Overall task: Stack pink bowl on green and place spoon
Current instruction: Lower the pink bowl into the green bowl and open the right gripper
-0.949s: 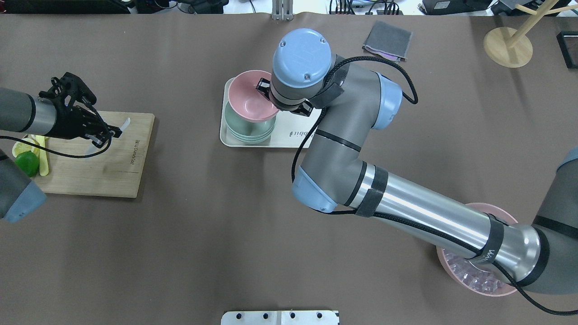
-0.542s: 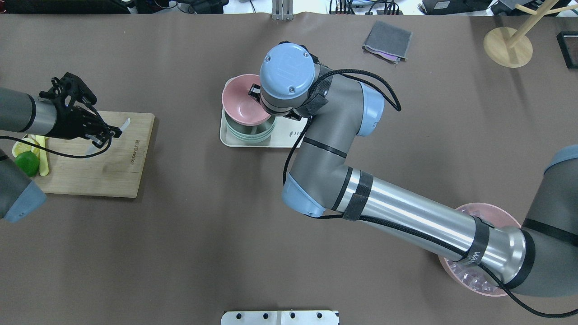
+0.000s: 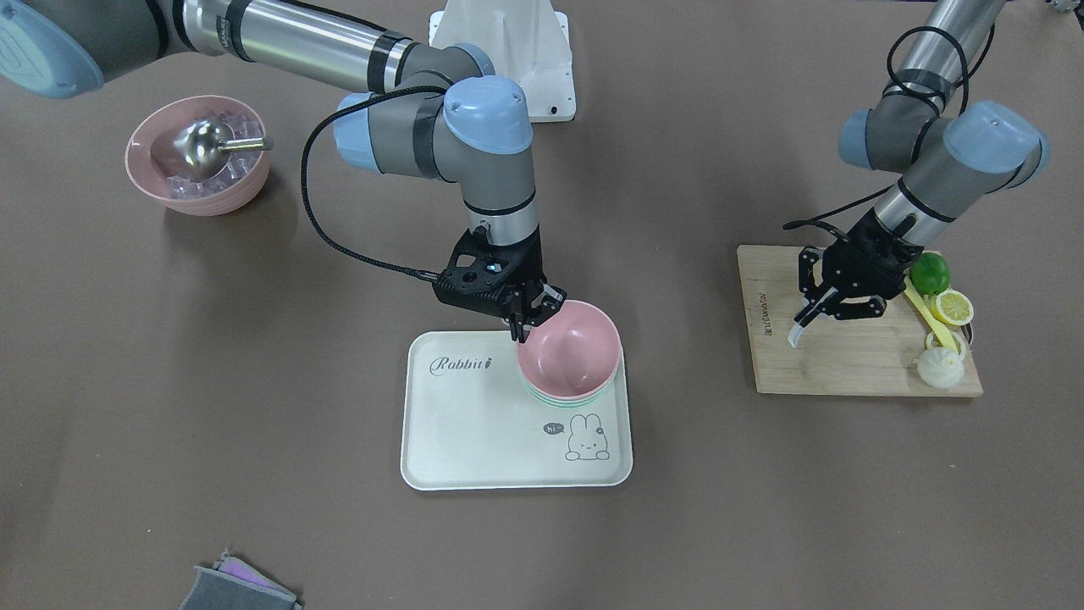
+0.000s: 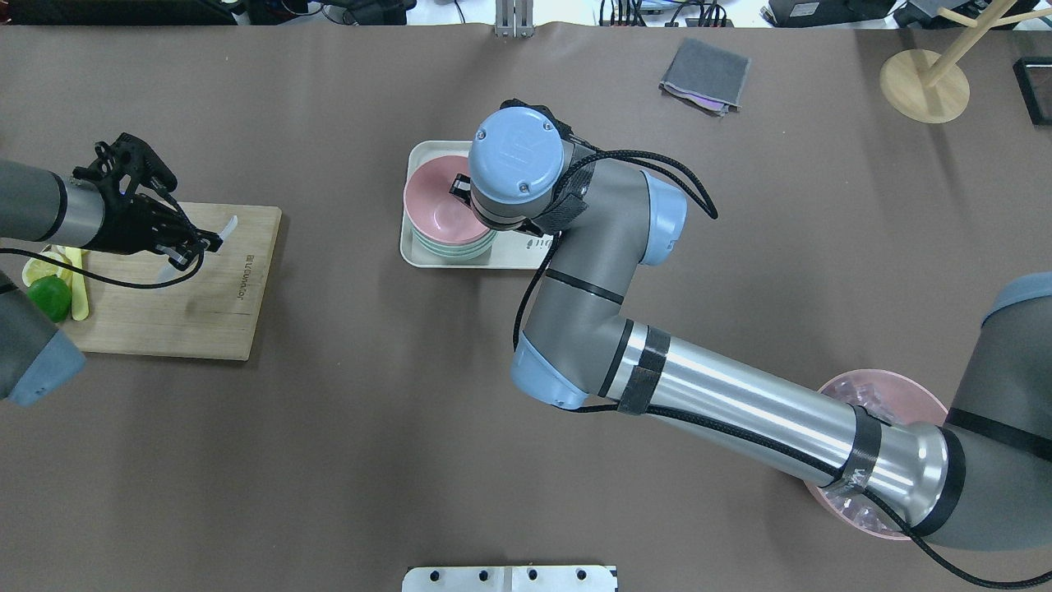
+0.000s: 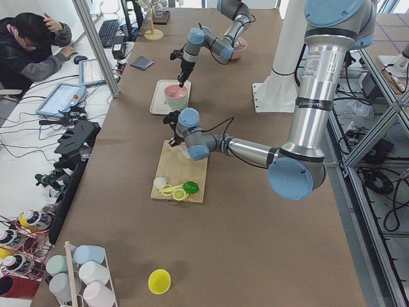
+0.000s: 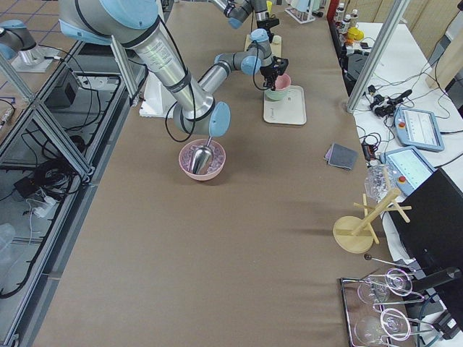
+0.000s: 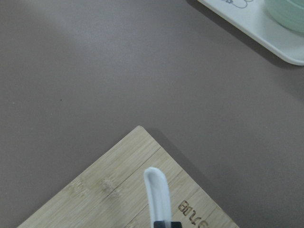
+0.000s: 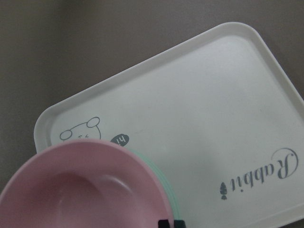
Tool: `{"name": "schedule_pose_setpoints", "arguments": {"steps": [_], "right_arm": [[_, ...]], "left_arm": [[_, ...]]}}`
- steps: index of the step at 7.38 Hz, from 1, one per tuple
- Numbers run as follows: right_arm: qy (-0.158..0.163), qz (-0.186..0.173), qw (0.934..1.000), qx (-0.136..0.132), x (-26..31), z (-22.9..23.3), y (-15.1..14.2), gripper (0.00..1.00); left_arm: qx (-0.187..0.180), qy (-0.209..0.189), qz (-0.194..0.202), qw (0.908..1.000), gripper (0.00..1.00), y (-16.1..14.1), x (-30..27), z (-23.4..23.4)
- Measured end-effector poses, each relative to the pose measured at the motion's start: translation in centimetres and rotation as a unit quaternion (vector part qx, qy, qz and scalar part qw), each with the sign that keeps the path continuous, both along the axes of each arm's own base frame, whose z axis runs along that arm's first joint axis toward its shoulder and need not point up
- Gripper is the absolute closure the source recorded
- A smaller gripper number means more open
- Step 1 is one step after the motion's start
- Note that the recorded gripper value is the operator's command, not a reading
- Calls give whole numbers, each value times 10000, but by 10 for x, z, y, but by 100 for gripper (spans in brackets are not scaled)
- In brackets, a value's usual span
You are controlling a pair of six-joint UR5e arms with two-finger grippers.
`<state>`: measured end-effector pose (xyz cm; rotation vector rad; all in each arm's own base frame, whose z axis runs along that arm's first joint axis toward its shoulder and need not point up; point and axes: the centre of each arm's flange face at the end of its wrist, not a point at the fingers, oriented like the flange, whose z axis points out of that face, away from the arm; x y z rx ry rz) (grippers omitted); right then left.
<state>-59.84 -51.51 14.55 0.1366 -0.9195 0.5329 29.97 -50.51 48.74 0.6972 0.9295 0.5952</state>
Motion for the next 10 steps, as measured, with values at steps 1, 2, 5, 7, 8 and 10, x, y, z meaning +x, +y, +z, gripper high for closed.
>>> {"name": "schedule_pose_setpoints", "arguments": {"steps": [1, 2, 5, 7, 8, 10], "right_arm": [[3, -25, 10000, 4, -1, 0, 1, 100], [-1, -51, 10000, 15, 0, 0, 2, 100], [-3, -144, 9999, 86, 3, -3, 3, 100], [20, -161, 9998, 99, 4, -2, 3, 100], [33, -166, 9998, 104, 4, -1, 3, 100], [50, -168, 9998, 101, 4, 0, 3, 100]], "left_arm": [[-4, 0, -1, 10000, 100, 0, 0, 0], [-5, 0, -2, 10000, 100, 0, 0, 0], [-9, -6, -3, 10000, 100, 0, 1, 1], [-10, -7, -2, 10000, 100, 0, 1, 1], [-10, -7, -2, 10000, 100, 0, 1, 1], [-10, -7, -2, 10000, 100, 0, 1, 1]]}}
